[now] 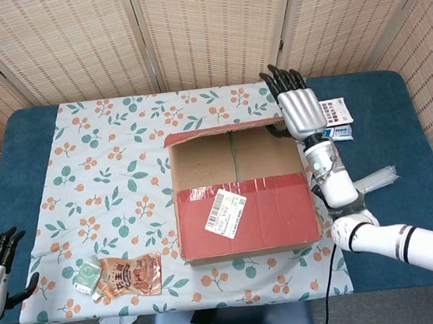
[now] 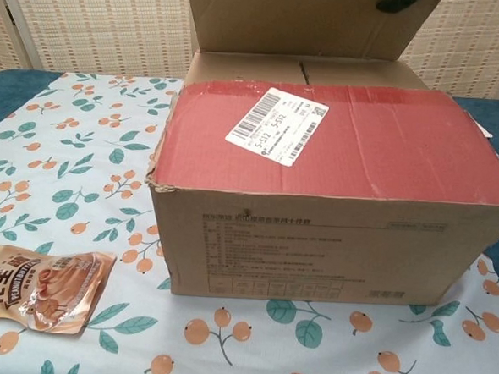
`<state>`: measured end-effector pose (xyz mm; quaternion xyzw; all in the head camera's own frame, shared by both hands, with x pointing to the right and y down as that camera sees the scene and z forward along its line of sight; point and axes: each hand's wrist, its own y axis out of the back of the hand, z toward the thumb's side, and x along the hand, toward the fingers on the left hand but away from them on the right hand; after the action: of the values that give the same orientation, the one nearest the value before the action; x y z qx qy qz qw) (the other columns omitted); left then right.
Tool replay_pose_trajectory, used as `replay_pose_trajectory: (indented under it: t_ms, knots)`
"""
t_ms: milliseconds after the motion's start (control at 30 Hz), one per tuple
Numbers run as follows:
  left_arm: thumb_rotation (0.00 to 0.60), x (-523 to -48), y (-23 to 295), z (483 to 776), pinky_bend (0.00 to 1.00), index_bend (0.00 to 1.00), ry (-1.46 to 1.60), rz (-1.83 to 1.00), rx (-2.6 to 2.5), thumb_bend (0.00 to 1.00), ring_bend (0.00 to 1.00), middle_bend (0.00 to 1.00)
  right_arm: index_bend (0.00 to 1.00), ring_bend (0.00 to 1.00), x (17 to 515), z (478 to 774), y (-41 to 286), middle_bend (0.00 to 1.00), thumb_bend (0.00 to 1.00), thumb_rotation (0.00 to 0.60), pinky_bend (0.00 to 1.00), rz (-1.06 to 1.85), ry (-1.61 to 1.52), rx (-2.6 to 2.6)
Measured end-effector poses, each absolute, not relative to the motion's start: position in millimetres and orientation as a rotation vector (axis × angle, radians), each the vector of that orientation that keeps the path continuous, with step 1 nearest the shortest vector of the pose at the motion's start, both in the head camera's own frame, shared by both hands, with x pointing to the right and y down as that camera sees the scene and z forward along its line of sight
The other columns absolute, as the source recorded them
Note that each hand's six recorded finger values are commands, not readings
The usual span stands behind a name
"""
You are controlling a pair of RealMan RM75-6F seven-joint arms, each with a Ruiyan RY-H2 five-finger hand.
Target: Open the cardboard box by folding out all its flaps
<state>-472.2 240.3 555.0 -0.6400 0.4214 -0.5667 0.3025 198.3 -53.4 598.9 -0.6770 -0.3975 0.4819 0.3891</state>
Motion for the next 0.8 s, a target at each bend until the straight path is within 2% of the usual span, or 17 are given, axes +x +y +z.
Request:
replay_pose_trajectory:
  t_ms: [300,400,567,800]
  knots:
    - [0.6,-498.0,226.4,569.4,0.0,0.12,1.173,-1.589,-1.7,0.42,0.02,0.08,0.01,0.0,198.7,607.7,-124.8,0.0,0.32,0.6,0.0,1.294,-1.055,-1.71]
    - [0.6,-507.2,224.1,572.2,0.0,0.12,1.193,-1.62,-1.687,0.42,0.02,0.08,0.01,0.0,194.5,611.2,-137.8,0.0,0.32,0.6,0.0,1.292,-1.065,-1.752]
    - [0.6,-509.0,225.2,569.6,0.0,0.12,1.201,-1.622,-1.672,0.42,0.02,0.08,0.01,0.0,192.4,609.3,-131.2,0.0,0.32,0.6,0.0,1.254,-1.057,-1.797]
    - [0.6,-504.4,227.7,566.7,0.0,0.12,1.187,-1.613,-1.661,0.42,0.02,0.08,0.02,0.0,199.2,585.9,-83.1,0.0,0.32,0.6,0.0,1.167,-1.001,-1.91]
